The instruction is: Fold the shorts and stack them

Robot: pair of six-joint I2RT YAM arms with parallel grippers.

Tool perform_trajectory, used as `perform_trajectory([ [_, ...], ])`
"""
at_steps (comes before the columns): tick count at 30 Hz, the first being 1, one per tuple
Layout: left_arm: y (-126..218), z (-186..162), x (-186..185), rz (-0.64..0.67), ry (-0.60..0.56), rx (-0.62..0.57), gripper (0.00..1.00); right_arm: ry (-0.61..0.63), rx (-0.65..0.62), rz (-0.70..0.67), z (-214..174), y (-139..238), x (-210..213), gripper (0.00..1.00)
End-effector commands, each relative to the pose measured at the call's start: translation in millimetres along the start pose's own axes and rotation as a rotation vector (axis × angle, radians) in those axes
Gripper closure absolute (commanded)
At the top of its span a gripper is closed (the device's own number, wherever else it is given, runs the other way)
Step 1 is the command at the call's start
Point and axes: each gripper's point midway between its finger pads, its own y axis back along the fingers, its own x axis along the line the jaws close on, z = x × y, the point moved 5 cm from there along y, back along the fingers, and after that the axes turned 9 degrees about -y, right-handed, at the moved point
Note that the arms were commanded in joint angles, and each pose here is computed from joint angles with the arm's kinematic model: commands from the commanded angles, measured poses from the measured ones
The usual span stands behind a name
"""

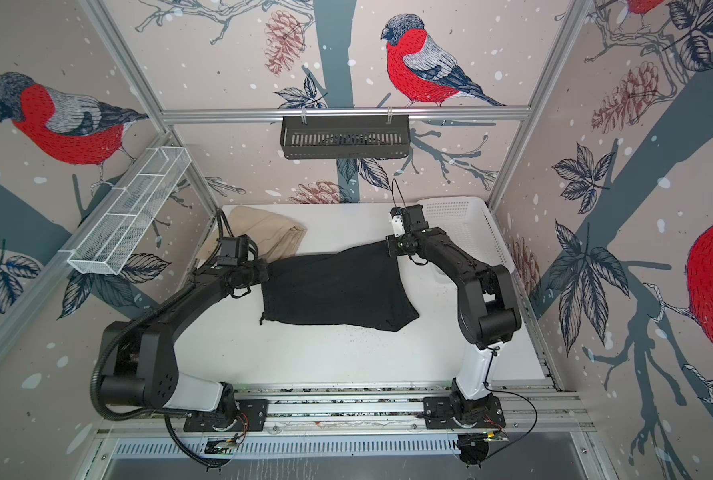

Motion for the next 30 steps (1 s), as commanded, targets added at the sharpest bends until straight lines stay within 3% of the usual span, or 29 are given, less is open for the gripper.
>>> perform_trajectory([
  [1, -15.8, 0.8, 8.2, 0.062, -0.007, 0.032, 1.00, 0.005, -0.002, -0.003, 7.3, -18.7, -4.5, 0.97],
  [2, -23.1, 0.9, 7.9, 0.056, -0.009, 0.037, 0.86, 0.005, -0.001, 0.003, 7.9, -26.2, -5.2, 0.89],
  [3, -29.0, 2.9, 6.3, 0.043, -0.021, 0.036, 0.64, 0.003, 0.001, 0.011, 9.3, -32.2, -5.1, 0.76],
  [5, -36.0, 6.7, 5.3, 0.037, -0.020, 0.029, 0.33, 0.005, -0.003, 0.031, 13.6, -39.9, -3.6, 0.58],
  [10, -20.9, 27.8, 0.4, 0.029, -0.007, -0.006, 0.03, 0.006, -0.045, 0.043, 23.5, -29.7, 1.6, 0.27],
  [12, -3.2, 35.0, 1.4, 0.051, -0.001, -0.028, 0.03, 0.011, -0.075, 0.030, 23.7, -10.8, 5.0, 0.22],
  [15, 27.4, 41.9, 5.1, 0.098, 0.010, -0.054, 0.03, 0.022, -0.097, 0.028, 8.2, 19.8, 19.2, 0.21],
  [18, 44.7, 42.8, -20.9, -0.107, -0.032, -0.112, 0.03, 0.063, -0.075, 0.073, -27.6, 37.6, 52.4, 0.23],
  [20, 44.5, 34.3, -43.5, -0.299, -0.069, -0.173, 0.03, 0.081, -0.046, 0.117, -60.4, 42.3, 78.6, 0.30],
  [22, 36.0, 24.8, -55.0, -0.379, -0.084, -0.203, 0.03, 0.079, -0.023, 0.149, -89.4, 43.6, 98.4, 0.39],
  [27, -1.7, 9.8, -50.9, -0.326, -0.089, -0.138, 0.03, 0.054, 0.059, 0.179, -153.5, 36.7, 121.5, 0.70],
  [30, -14.6, 1.5, -51.8, -0.334, -0.089, -0.125, 0.03, 0.031, 0.090, 0.176, -179.5, 30.7, 116.9, 0.75],
])
